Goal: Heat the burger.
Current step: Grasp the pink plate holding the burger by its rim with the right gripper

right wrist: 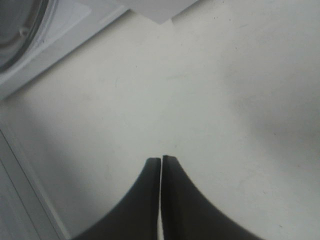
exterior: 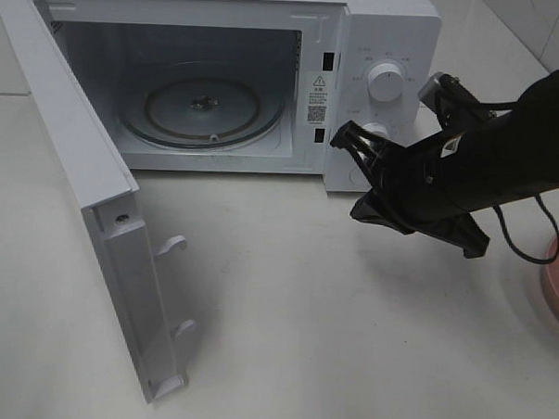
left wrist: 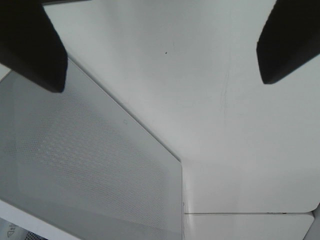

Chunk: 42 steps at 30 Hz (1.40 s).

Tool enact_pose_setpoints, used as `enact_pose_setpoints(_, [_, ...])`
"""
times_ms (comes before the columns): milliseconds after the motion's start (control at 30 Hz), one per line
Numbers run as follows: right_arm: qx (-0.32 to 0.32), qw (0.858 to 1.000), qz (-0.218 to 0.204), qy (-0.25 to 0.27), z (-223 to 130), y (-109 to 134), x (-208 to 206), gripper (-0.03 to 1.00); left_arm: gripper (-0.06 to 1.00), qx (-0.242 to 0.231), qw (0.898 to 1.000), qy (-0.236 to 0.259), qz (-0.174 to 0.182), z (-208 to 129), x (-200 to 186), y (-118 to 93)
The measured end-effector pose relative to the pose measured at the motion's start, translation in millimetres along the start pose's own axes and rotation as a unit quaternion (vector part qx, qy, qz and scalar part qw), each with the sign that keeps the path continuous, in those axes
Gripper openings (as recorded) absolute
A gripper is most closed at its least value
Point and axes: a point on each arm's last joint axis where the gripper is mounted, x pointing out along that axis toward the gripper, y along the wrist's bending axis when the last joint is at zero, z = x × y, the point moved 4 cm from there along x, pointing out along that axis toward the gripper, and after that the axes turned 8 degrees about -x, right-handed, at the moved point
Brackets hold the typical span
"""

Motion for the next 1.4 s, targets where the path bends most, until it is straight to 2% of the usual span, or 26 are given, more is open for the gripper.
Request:
enact_pose_setpoints(67, [-0.062,0.998,-0.006,0.029,-7,-1,-10,0.03,0.97,0.0,1.0,0.0,0.0,0,0,0])
enact_pose_setpoints(100, [-0.062,0.998,-0.006,0.029,-7,-1,-10,0.03,0.97,0.0,1.0,0.0,0.0,0,0,0])
enact_pose_setpoints(133, [-0.121,0.991,-0.009,0.047,-11,-2,-17,0.04,0.97,0.0,1.0,0.0,0.0,0,0,0])
enact_pose_setpoints(167, [-0.152,0.987,-0.008,0.052,-12,-2,-20,0.04,0.97,0.0,1.0,0.0,0.0,0,0,0])
enact_pose_setpoints(200, [-0.152,0.987,-0.008,0.052,-12,-2,-20,0.04,0.97,0.0,1.0,0.0,0.0,0,0,0])
enact_pose_setpoints(233, [-0.202,0.977,-0.009,0.066,-15,-3,-27,0.04,0.97,0.0,1.0,0.0,0.0,0,0,0])
enact_pose_setpoints(267, [-0.221,0.972,-0.011,0.077,-18,-4,-30,0.05,0.97,0.0,1.0,0.0,0.0,0,0,0])
enact_pose_setpoints(467, [-0.264,0.957,-0.018,0.118,-26,-7,-43,0.08,0.97,0.0,1.0,0.0,0.0,0,0,0])
enact_pose_setpoints(567, [-0.282,0.949,-0.027,0.139,-27,-8,-50,0.13,0.97,0.0,1.0,0.0,0.0,0,0,0])
enact_pose_setpoints(633, [-0.302,0.94,-0.042,0.153,-24,-8,-56,0.24,0.97,0.0,1.0,0.0,0.0,0,0,0])
enact_pose_setpoints(667, [-0.302,0.94,-0.042,0.153,-24,-8,-56,0.24,0.97,0.0,1.0,0.0,0.0,0,0,0])
enact_pose_setpoints(700, [-0.315,0.934,-0.054,0.16,-21,-9,-60,0.36,0.97,0.0,1.0,0.0,0.0,0,0,0])
enact_pose_setpoints(733, [-0.328,0.928,-0.063,0.163,-18,-9,-62,0.53,0.97,0.0,1.0,0.0,0.0,0,0,0])
enact_pose_setpoints(767, [-0.328,0.928,-0.063,0.163,-18,-9,-62,0.53,0.97,0.0,1.0,0.0,0.0,0,0,0])
enact_pose_setpoints(800, [-0.334,0.926,-0.068,0.163,-16,-9,-64,0.62,0.97,0.0,1.0,0.0,0.0,0,0,0])
enact_pose_setpoints(833, [-0.334,0.926,-0.068,0.163,-16,-9,-64,0.62,0.97,0.0,1.0,0.0,0.0,0,0,0])
enact_pose_setpoints(867, [-0.345,0.921,-0.075,0.162,-12,-8,-66,0.79,0.97,0.0,1.0,0.0,0.0,0,0,0])
enact_pose_setpoints(900, [-0.35,0.919,-0.079,0.163,-10,-7,-68,0.85,0.97,0.0,1.0,0.0,0.0,0,0,0])
enact_pose_setpoints(933, [-0.35,0.919,-0.079,0.163,-10,-7,-68,0.85,0.97,0.0,1.0,0.0,0.0,0,0,0])
enact_pose_setpoints(967, [-0.361,0.914,-0.089,0.164,-6,-7,-71,0.93,0.97,0.0,1.0,0.0,0.0,0,0,0])
enact_pose_setpoints(1000, [-0.369,0.909,-0.099,0.165,-2,-8,-74,0.96,0.97,0.0,1.0,0.0,0.0,0,0,0])
enact_pose_setpoints(1200, [-0.356,0.91,-0.121,0.176,7,-18,-80,0.98,0.97,0.0,1.0,0.0,0.0,0,0,0])
enact_pose_setpoints(1267, [-0.341,0.909,-0.153,0.183,18,-37,-85,0.97,0.97,0.0,1.0,0.0,0.0,0,0,0])
enact_pose_setpoints(1400, [-0.334,0.908,-0.172,0.184,25,-48,-88,0.95,0.97,0.0,1.0,0.0,0.0,0,0,0])
